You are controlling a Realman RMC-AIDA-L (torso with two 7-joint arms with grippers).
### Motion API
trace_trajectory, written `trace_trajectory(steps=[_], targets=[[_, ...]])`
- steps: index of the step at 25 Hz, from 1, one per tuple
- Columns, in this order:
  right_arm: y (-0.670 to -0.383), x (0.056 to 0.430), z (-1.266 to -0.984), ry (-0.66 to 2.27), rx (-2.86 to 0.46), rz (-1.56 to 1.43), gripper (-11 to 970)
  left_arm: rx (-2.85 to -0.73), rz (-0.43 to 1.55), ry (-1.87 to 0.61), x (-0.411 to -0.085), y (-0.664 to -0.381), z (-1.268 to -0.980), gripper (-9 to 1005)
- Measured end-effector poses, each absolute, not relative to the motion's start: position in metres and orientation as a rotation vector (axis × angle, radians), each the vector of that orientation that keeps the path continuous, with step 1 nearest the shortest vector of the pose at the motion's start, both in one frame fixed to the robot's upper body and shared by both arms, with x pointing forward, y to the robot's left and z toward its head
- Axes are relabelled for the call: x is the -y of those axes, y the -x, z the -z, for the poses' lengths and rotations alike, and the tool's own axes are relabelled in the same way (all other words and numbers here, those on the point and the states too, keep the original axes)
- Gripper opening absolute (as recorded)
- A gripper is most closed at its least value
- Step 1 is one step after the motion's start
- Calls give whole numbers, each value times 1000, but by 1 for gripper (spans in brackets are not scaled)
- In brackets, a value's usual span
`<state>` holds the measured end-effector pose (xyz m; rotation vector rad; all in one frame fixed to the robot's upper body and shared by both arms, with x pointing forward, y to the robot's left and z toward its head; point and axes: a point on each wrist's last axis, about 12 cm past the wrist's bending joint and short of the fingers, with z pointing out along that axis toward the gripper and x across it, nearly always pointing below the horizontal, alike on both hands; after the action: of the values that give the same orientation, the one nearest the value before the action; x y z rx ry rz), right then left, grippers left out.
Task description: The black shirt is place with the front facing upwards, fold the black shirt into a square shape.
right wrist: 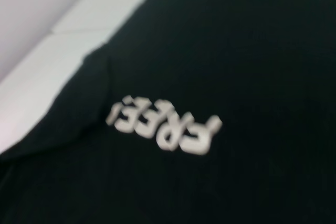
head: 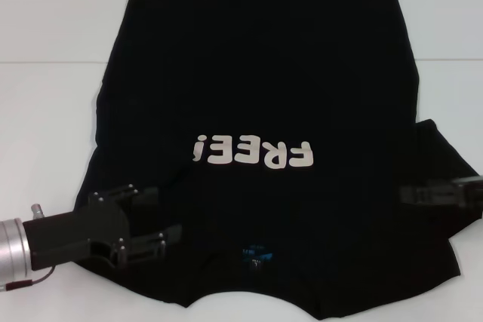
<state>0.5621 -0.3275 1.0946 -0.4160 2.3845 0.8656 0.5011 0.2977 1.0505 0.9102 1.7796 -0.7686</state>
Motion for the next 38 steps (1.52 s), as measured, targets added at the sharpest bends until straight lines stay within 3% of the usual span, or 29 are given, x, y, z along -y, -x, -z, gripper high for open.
trace_trajectory(steps=[7, 11, 38], targets=[[-562, 355, -1148, 154, -2643, -690, 905, -1753, 781, -999, -288, -500, -1049, 763], [-569, 349, -1164, 50, -2758, -623, 905, -1749, 782, -1012, -287, -501, -1050, 764], [-593, 340, -1125, -72, -2859, -519, 896, -1753, 765, -1006, -289, -502, -1049, 764]])
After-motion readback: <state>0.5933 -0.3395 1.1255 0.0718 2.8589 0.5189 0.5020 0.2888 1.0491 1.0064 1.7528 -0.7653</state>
